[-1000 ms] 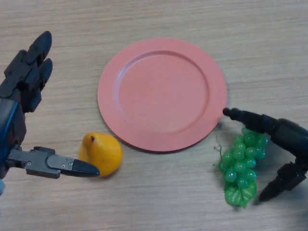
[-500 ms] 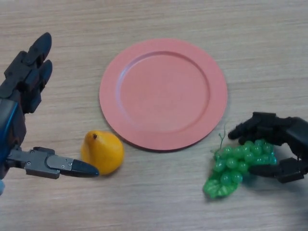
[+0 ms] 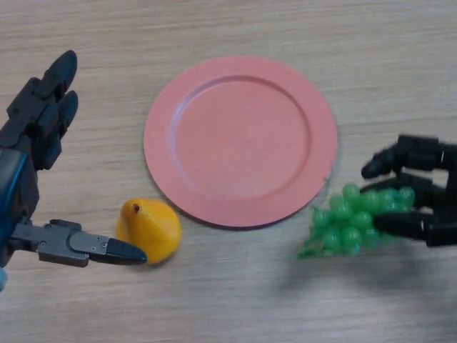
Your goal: Pick up the green grapes and place it on the plate
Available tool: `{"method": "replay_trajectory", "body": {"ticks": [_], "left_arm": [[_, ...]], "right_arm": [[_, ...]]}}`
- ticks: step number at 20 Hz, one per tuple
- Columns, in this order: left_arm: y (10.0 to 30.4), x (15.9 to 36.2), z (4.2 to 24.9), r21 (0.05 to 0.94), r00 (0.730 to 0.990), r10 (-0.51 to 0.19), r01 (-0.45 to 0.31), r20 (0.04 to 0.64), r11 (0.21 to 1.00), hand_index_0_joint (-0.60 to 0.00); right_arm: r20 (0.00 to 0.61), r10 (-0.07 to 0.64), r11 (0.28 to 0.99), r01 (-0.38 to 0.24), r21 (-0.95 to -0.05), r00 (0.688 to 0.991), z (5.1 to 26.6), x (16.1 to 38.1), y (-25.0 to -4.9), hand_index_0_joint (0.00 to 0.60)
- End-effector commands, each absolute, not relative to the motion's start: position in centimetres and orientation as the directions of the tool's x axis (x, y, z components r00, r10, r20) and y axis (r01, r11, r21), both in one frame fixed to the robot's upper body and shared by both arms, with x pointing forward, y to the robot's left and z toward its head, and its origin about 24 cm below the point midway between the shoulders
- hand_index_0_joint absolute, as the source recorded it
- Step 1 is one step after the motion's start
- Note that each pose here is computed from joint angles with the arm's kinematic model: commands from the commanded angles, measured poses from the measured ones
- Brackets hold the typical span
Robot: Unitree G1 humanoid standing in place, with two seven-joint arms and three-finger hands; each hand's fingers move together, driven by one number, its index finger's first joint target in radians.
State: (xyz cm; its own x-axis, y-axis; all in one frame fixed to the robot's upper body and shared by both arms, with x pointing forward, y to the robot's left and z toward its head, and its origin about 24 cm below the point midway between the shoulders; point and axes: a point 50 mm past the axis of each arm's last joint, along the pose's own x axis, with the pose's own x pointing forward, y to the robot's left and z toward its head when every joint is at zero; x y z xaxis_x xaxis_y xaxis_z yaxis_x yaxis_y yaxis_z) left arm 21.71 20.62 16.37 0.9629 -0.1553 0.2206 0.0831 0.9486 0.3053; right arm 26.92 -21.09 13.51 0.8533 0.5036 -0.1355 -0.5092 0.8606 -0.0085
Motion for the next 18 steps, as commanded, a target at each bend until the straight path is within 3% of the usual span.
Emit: {"method": "replay_trajectory", "body": {"ticks": [1,2,4,6,9,11,13,14,17,18], "left_arm": [[21.0,20.4,19.4,0.370,0.907,-0.160,0.004,0.390,0.929,0.000],[21.1,20.3,19.5,0.367,0.907,-0.159,0.006,0.390,0.930,0.000],[21.0,20.2,19.8,0.355,0.907,-0.161,0.014,0.388,0.935,0.000],[21.2,20.0,20.3,0.353,0.905,-0.163,0.016,0.392,0.935,0.000],[21.1,19.9,20.6,0.359,0.896,-0.165,0.007,0.412,0.933,0.000],[21.0,19.9,20.8,0.352,0.893,-0.162,0.004,0.421,0.936,0.000],[21.1,19.8,20.8,0.345,0.888,-0.160,0.002,0.431,0.939,0.000],[21.1,19.8,20.8,0.344,0.888,-0.160,0.001,0.432,0.939,0.000],[21.3,19.9,20.8,0.340,0.885,-0.155,-0.003,0.438,0.940,0.000],[21.3,19.9,20.8,0.336,0.886,-0.153,-0.003,0.437,0.942,0.000]], "right_arm": [[0.167,0.587,0.809,-0.569,-0.145,0.792,19.3,27.5,-19.1,0.600],[0.181,0.585,0.811,-0.569,-0.139,0.790,19.7,27.8,-18.6,0.600],[0.236,0.586,0.810,-0.546,-0.216,0.775,20.6,28.6,-17.4,0.600],[0.237,0.573,0.819,-0.539,-0.197,0.785,21.0,29.2,-16.4,0.600],[0.359,0.476,0.879,-0.436,-0.192,0.802,23.1,31.0,-14.8,0.600],[0.352,0.434,0.900,-0.421,-0.116,0.829,23.4,31.6,-13.9,0.600],[0.377,0.401,0.916,-0.359,-0.178,0.835,23.5,31.8,-13.5,0.600],[0.378,0.398,0.917,-0.354,-0.183,0.836,23.5,31.9,-13.5,0.554],[0.395,0.372,0.921,-0.278,-0.274,0.840,23.7,32.5,-13.3,0.154],[0.406,0.357,0.921,-0.245,-0.303,0.842,23.8,32.7,-13.3,0.054]]}}
